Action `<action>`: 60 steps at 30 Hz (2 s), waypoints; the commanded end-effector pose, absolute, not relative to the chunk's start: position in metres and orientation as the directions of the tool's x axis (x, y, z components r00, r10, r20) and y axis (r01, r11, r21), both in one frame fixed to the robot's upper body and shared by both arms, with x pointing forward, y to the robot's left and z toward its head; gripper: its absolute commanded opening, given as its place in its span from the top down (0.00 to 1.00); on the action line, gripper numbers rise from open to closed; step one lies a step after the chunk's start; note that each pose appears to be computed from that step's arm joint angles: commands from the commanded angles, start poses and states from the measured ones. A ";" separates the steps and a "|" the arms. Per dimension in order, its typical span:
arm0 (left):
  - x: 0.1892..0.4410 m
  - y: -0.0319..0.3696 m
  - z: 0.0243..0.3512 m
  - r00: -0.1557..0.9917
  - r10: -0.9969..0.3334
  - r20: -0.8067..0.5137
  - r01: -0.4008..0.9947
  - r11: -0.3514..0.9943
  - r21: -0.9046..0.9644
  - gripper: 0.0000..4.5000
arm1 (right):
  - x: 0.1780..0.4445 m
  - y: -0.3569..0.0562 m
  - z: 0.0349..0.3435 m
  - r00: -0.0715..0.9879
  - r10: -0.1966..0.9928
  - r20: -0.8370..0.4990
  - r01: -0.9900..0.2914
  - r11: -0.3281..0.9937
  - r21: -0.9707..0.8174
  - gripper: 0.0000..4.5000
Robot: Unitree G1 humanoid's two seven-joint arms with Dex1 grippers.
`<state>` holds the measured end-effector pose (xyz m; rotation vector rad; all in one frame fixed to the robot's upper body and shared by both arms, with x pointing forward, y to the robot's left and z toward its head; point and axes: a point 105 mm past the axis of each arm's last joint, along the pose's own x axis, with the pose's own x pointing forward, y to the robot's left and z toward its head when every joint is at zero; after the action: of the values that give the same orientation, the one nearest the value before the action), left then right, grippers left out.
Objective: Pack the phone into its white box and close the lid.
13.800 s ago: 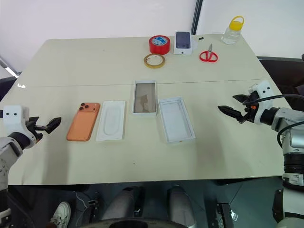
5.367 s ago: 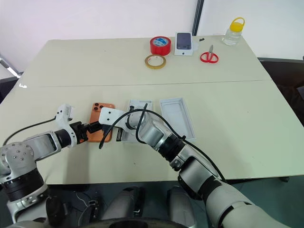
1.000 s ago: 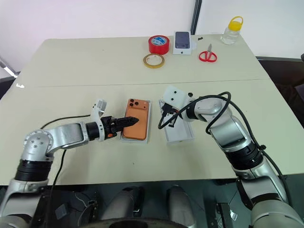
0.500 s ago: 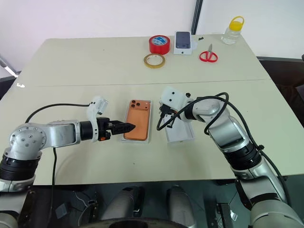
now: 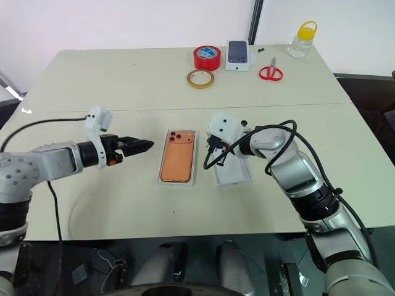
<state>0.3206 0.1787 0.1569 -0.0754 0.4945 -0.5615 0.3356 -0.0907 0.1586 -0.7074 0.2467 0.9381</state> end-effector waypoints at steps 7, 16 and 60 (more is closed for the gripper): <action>0.341 0.163 0.135 0.663 -0.557 -0.500 0.676 0.732 0.081 0.99 | 0.338 -0.073 0.146 0.563 0.615 -0.552 -0.816 0.310 -0.488 1.00; 0.347 0.116 0.123 0.475 -0.669 -0.571 0.851 0.513 0.108 0.99 | 0.342 -0.056 0.128 0.546 0.577 -0.607 -0.819 0.218 -0.530 1.00; 0.306 -0.013 0.108 0.148 -0.843 -0.518 0.967 0.233 -0.103 0.99 | 0.295 -0.160 0.117 0.561 0.384 -0.733 -0.828 0.278 -0.487 1.00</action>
<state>0.3145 -0.0005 0.0976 0.3027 0.5847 -1.2630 0.3016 -0.1738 0.1116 -0.9754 0.5860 0.8028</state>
